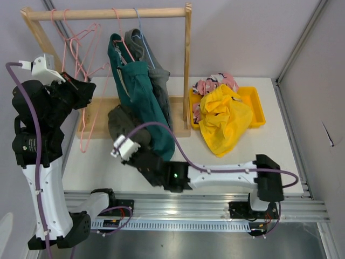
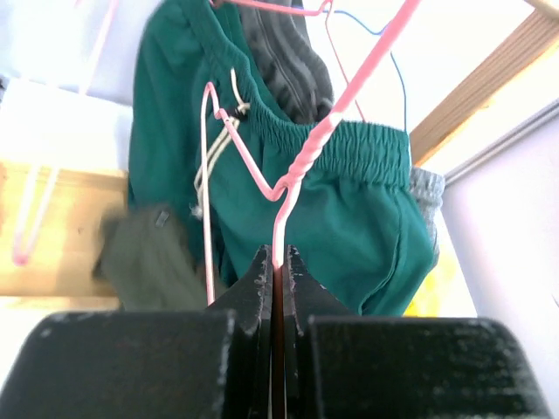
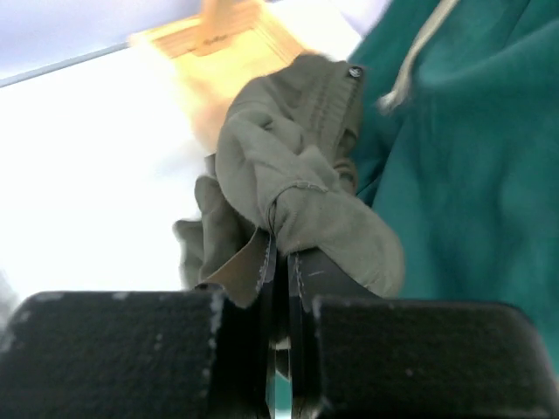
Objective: Remove the shorts from the hanger
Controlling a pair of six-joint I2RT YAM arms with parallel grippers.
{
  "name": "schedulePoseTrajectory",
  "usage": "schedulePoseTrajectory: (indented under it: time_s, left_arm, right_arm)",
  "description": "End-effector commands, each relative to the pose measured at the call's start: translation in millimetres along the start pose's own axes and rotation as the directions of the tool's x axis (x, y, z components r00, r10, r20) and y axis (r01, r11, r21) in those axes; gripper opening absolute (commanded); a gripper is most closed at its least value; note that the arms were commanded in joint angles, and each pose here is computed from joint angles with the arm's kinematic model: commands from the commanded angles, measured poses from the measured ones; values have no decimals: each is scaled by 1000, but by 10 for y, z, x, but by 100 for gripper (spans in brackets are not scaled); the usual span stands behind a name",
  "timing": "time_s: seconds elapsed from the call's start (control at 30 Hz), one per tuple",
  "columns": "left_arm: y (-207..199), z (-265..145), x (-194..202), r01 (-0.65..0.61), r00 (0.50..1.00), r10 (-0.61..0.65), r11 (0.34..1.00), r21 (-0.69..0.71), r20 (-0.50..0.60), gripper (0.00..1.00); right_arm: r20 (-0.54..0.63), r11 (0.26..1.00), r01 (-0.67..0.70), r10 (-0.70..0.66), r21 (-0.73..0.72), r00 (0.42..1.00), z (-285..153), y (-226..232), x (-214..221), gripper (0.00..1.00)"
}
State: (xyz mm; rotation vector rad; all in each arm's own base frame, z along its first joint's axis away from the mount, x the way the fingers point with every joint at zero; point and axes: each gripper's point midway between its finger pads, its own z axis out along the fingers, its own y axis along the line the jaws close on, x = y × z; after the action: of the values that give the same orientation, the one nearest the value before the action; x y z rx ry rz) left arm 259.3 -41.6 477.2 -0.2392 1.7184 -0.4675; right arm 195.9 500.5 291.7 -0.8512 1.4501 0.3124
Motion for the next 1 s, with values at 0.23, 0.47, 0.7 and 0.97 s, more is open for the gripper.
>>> schedulePoseTrajectory:
  time_s: [0.23, 0.47, 0.7, 0.97]
  left_arm:
    - [167, 71, -48, -73, 994, 77, 996, -56, 72, 0]
    - [177, 139, 72, -67, 996, 68, 997, -30, 51, 0]
    - [255, 183, 121, -84, 995, 87, 995, -54, 43, 0]
    - [226, 210, 55, -92, 994, 94, 995, -49, 47, 0]
  right_arm:
    - [288, 936, -283, 218, 208, 933, -1902, -1502, -1442, 0]
    - [321, 891, -264, 144, 369, 936, -2041, -2697, -2048, 0]
    - [407, 787, -291, 57, 544, 912, -2052, -3833, -2363, 0]
    - [433, 712, -342, 59, 613, 899, -1850, -4627, -2068, 0]
